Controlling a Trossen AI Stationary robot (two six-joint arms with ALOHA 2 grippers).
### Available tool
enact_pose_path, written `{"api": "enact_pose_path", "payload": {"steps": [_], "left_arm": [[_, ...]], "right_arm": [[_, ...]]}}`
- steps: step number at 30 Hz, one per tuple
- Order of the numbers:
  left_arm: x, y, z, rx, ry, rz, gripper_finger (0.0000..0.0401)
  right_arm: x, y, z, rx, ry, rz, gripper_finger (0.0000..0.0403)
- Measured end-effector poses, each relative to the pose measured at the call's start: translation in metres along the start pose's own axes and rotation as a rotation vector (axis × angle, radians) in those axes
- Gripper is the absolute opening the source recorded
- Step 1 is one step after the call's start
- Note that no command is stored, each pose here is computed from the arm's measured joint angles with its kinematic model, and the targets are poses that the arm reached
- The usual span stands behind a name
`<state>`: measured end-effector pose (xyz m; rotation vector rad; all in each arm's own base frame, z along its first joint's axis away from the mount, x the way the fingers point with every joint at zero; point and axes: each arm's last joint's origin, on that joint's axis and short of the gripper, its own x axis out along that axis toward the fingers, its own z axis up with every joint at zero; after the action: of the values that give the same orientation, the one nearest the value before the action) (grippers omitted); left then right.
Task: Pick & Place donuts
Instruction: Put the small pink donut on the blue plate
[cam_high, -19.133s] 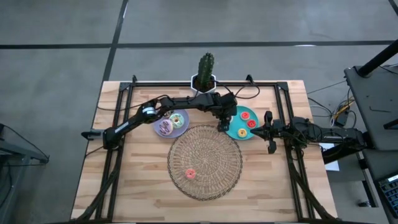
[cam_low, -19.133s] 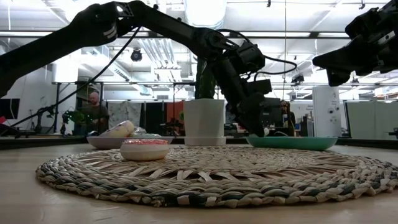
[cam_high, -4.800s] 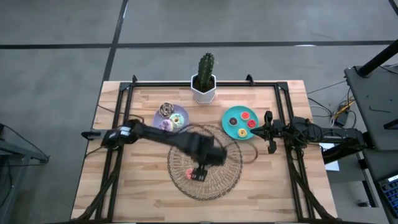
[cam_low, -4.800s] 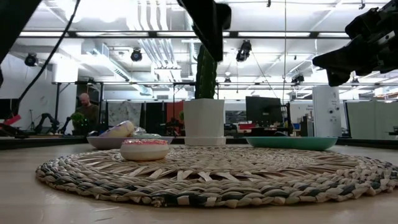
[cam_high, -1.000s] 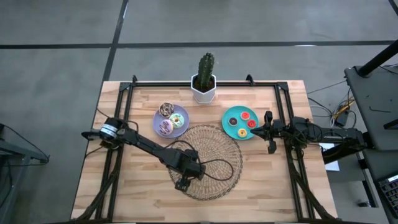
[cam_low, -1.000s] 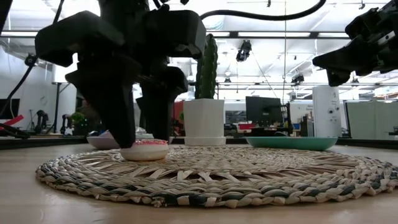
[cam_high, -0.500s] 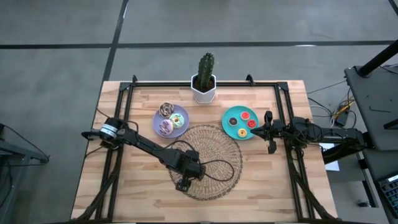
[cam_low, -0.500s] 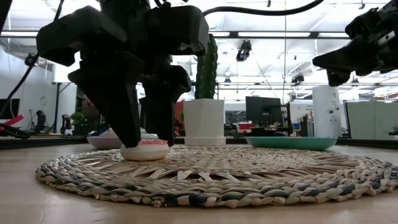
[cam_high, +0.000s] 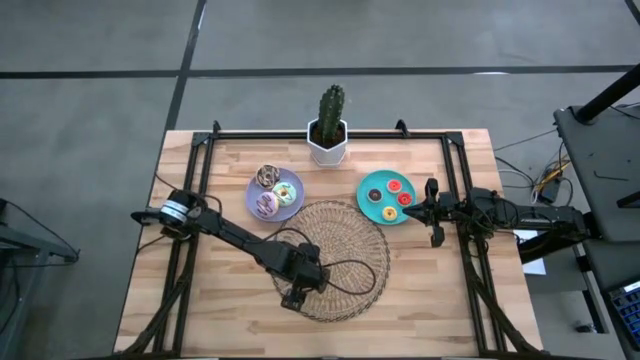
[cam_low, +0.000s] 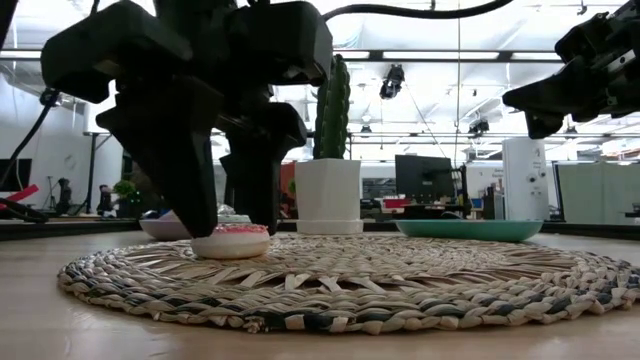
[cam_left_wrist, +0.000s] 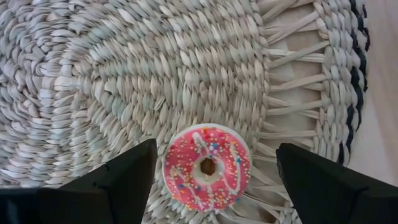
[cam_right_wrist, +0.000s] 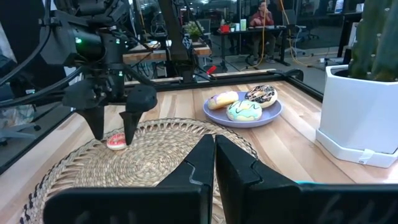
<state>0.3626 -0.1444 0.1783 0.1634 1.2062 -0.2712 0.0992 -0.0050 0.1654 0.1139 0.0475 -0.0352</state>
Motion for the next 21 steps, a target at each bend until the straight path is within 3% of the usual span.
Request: {"api": "enact_pose_path", "payload": {"steps": [21], "left_arm": [[0.011,-0.004,-0.014,0.026,0.032,0.044,0.03]], "right_arm": [[0.0,0.0,0.0,0.0,0.0,0.0,0.0008]]}}
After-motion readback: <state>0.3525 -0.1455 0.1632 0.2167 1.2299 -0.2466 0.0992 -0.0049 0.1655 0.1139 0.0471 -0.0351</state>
